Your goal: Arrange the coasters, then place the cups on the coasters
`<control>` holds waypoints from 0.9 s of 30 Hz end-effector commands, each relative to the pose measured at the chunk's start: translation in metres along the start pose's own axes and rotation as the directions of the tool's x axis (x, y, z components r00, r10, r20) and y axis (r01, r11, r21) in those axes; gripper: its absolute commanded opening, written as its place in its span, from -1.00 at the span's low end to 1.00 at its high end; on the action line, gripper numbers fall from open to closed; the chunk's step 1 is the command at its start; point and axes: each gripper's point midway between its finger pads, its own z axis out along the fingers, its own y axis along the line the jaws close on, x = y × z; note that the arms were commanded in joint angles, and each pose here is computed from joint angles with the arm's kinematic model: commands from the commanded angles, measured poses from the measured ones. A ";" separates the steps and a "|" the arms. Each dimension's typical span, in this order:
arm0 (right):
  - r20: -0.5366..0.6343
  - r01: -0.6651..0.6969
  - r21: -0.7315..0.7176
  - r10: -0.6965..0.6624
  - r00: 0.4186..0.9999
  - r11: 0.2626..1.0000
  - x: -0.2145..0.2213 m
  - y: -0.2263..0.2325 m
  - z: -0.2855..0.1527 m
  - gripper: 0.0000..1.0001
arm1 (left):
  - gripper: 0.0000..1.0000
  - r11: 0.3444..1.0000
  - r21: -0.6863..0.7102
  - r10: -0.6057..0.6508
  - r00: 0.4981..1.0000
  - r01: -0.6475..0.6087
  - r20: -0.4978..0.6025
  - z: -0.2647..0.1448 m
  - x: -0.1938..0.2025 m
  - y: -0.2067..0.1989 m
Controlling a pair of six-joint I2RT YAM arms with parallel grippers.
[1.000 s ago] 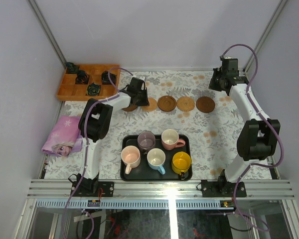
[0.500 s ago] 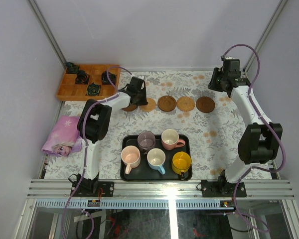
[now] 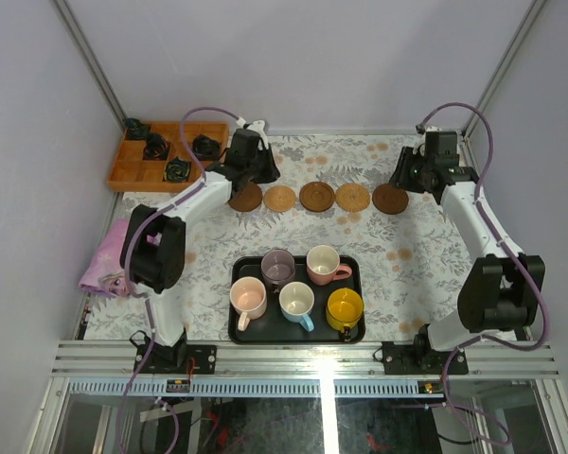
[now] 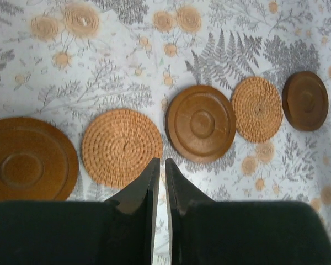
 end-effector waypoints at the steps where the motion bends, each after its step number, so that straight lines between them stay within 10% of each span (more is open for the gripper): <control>1: 0.037 0.063 -0.104 -0.060 0.998 0.993 0.013 0.028 -0.034 -0.16 | -0.84 1.000 0.021 -0.007 0.999 0.006 0.039 -0.023 0.003 -0.001; 10: -0.040 0.212 -0.177 -0.223 0.974 0.961 0.089 0.060 -0.064 0.17 | -0.68 0.995 -0.052 -0.077 0.993 0.082 0.091 -0.071 0.023 0.015; 19: -0.087 0.212 -0.247 -0.240 0.967 0.945 0.126 0.066 -0.081 0.36 | 0.54 0.989 -0.101 -0.095 0.987 0.108 0.127 -0.110 0.036 0.024; 27: -0.149 0.268 -0.329 -0.330 0.932 0.906 0.162 0.076 -0.096 0.54 | 0.65 0.974 -0.181 -0.103 0.981 0.133 0.165 -0.144 0.069 0.050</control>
